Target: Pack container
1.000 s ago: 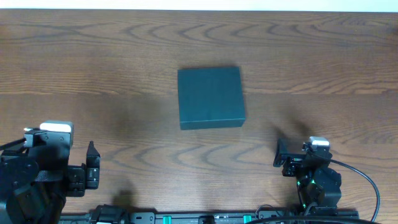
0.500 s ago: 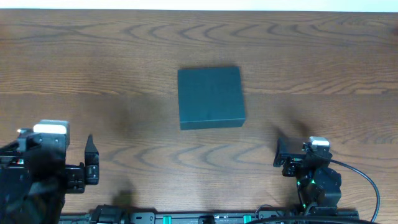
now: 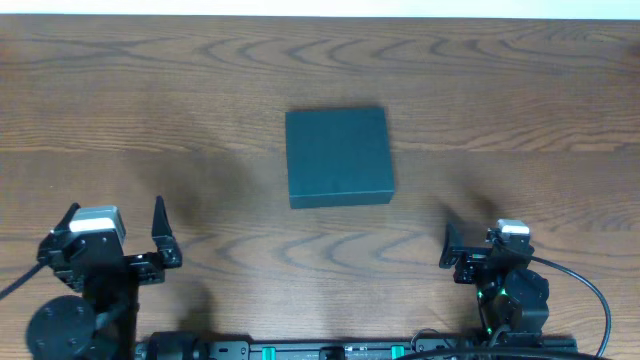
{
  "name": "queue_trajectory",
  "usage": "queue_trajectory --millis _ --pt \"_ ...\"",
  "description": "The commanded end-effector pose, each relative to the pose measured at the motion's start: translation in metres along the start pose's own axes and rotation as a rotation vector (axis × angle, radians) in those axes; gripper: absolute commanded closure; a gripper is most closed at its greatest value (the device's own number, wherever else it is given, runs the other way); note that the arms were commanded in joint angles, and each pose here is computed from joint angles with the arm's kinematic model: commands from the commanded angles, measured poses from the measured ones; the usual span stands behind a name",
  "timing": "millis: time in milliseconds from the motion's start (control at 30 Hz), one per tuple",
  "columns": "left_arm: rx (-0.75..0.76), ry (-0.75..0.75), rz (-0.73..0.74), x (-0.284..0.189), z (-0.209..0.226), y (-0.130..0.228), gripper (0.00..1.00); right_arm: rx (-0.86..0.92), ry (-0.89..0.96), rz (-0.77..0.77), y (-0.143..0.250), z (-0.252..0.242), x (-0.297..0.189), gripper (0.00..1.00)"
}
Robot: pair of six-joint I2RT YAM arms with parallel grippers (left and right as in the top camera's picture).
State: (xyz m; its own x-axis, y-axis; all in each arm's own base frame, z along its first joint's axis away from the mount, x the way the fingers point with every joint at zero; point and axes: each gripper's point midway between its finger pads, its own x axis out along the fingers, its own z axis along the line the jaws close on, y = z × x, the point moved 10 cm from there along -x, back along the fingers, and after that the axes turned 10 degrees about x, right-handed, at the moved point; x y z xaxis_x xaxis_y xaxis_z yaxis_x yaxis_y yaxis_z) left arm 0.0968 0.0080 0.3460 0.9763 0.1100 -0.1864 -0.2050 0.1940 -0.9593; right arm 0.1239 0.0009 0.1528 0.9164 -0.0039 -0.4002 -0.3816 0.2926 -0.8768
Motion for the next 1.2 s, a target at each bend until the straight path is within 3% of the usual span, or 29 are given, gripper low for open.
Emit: queue_trajectory --millis 0,367,1167 --pt "-0.033 -0.011 -0.018 0.01 -0.004 0.024 0.02 0.017 0.009 -0.005 0.001 -0.002 0.001 0.01" --pt "-0.14 -0.012 -0.06 0.029 -0.02 0.091 0.02 0.018 0.009 -0.005 0.001 -0.002 0.001 0.01" --pt "-0.124 0.019 0.077 0.059 -0.037 0.152 0.01 0.017 0.009 -0.005 0.001 -0.002 0.001 0.01"
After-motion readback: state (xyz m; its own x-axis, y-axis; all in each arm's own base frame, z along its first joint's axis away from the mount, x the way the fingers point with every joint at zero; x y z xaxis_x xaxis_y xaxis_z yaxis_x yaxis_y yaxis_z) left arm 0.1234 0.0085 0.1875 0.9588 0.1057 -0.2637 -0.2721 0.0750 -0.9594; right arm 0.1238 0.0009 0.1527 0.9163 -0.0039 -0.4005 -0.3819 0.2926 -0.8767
